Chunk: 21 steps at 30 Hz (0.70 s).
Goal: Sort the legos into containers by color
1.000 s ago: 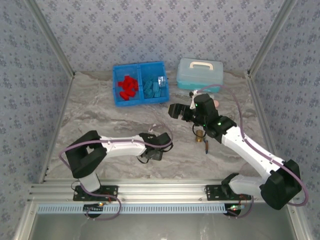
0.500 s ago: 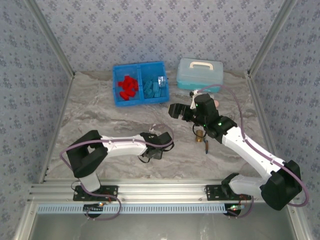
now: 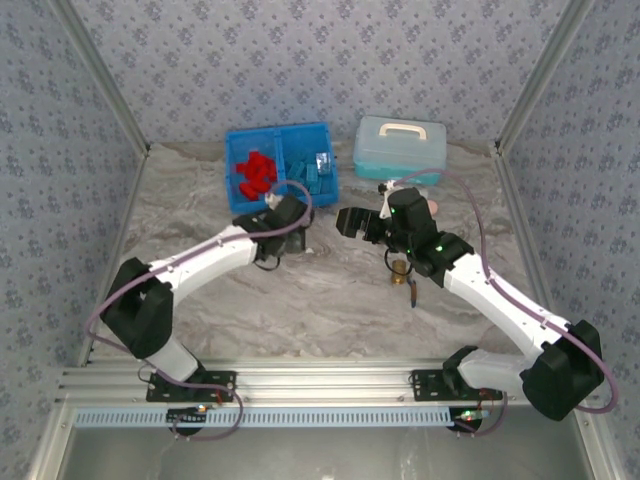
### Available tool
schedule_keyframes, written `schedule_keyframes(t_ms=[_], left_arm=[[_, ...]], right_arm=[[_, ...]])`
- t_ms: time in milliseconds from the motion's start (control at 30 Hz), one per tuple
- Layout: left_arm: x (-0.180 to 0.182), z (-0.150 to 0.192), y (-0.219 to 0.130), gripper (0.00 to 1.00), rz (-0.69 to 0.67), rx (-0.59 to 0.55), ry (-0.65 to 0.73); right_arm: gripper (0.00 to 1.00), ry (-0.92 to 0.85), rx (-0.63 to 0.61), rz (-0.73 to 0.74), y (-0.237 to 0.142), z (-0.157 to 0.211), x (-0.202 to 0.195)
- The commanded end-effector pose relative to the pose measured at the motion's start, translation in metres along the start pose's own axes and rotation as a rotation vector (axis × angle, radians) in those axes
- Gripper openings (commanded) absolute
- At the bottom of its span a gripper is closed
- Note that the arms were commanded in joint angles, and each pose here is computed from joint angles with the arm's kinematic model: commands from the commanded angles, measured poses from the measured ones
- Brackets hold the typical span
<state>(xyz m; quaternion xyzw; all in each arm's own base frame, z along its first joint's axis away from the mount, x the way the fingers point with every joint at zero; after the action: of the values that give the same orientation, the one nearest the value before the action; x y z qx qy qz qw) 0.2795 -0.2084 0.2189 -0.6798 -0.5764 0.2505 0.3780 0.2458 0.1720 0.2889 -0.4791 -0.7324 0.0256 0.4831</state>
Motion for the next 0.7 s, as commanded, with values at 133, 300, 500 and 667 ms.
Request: schedule_keyframes(t_ms=[133,300,500,667], left_arm=[[0.054,-0.078,0.017,0.52,-0.072,-0.125,-0.057],[0.084,-0.109,0.057,0.52,-0.135,-0.117,-0.075],[0.110,-0.136,0.100,0.52,-0.148,-0.067,-0.110],[0.110,-0.147,0.127,0.53,-0.077,-0.047,-0.117]], right_arm=[[1.00,0.009,-0.009,-0.002,-0.010,0.000,0.003],[1.00,0.010,-0.015,0.007,-0.011,-0.001,0.002],[1.00,0.016,-0.014,0.014,-0.007,-0.002,-0.001],[1.00,0.017,-0.011,0.021,-0.005,-0.002,-0.002]])
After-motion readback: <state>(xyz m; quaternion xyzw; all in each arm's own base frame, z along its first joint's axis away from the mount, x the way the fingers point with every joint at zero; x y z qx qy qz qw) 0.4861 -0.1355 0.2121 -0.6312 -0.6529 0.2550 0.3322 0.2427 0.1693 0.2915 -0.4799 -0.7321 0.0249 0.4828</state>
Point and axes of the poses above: each hand's point on the last joint's axis, 136 mm out from that joint toward the fingers, its own y axis out along the fingers, its own x axis along the line the jaws close on, z = x × y, the point moved 10 cm from there along -y, back along the fingers, and after that the axes turned 14 degrees about y, right-handed, at the moved point
